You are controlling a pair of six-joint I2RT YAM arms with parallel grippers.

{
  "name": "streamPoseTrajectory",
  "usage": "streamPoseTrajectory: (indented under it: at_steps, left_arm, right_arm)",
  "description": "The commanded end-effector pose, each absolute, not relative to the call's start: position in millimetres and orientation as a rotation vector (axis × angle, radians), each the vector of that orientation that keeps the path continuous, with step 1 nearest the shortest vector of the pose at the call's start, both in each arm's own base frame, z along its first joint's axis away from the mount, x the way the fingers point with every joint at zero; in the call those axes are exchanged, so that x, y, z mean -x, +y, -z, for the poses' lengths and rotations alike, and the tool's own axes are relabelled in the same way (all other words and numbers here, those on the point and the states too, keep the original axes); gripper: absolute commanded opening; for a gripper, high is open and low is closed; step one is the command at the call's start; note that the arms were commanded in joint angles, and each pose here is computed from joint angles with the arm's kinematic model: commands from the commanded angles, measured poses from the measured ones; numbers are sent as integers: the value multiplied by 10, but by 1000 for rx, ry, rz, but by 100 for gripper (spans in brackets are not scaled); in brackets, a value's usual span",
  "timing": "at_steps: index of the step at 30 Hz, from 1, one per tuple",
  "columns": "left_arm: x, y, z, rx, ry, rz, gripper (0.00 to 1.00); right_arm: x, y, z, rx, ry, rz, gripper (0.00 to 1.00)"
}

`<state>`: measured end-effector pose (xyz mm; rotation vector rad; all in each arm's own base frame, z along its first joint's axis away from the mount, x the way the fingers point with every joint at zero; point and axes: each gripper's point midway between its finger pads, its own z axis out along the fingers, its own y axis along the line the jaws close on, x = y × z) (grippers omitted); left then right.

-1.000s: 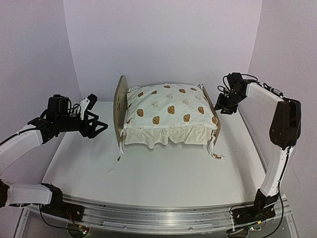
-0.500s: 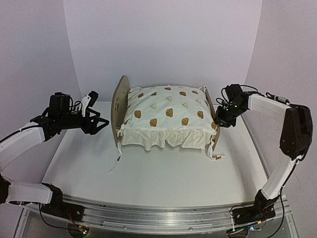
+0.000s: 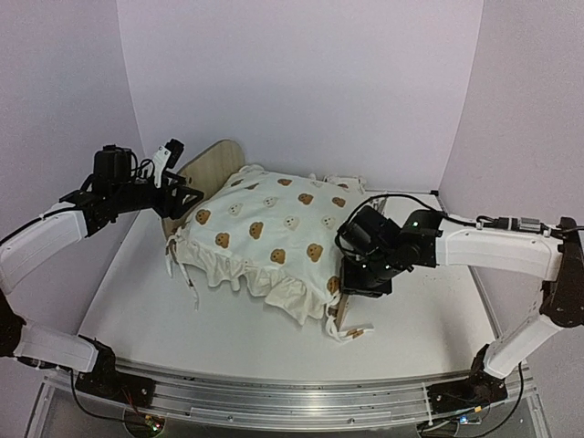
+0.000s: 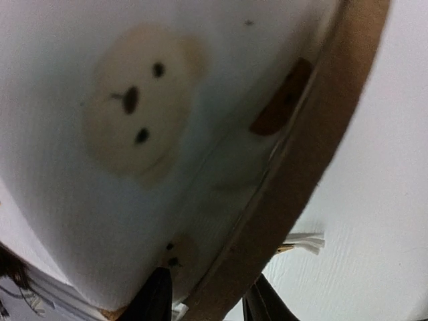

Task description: Set up the pet bed

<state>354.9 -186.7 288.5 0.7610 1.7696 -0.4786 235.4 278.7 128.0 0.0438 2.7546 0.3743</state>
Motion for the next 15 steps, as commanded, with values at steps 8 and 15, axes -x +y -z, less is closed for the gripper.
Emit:
streamPoseTrajectory:
  at_steps: [8, 15]
  left_arm:
    - [-3072, -2014, -2696, -1055, 1763, 578, 69]
    - [-2484, -1883, -1823, -1423, 1838, 543, 53]
  right_arm:
    - [-2415, 2309, -2388, 64, 2646, -355, 50]
    - [-3593, 1816, -2525, 60, 2608, -253, 50]
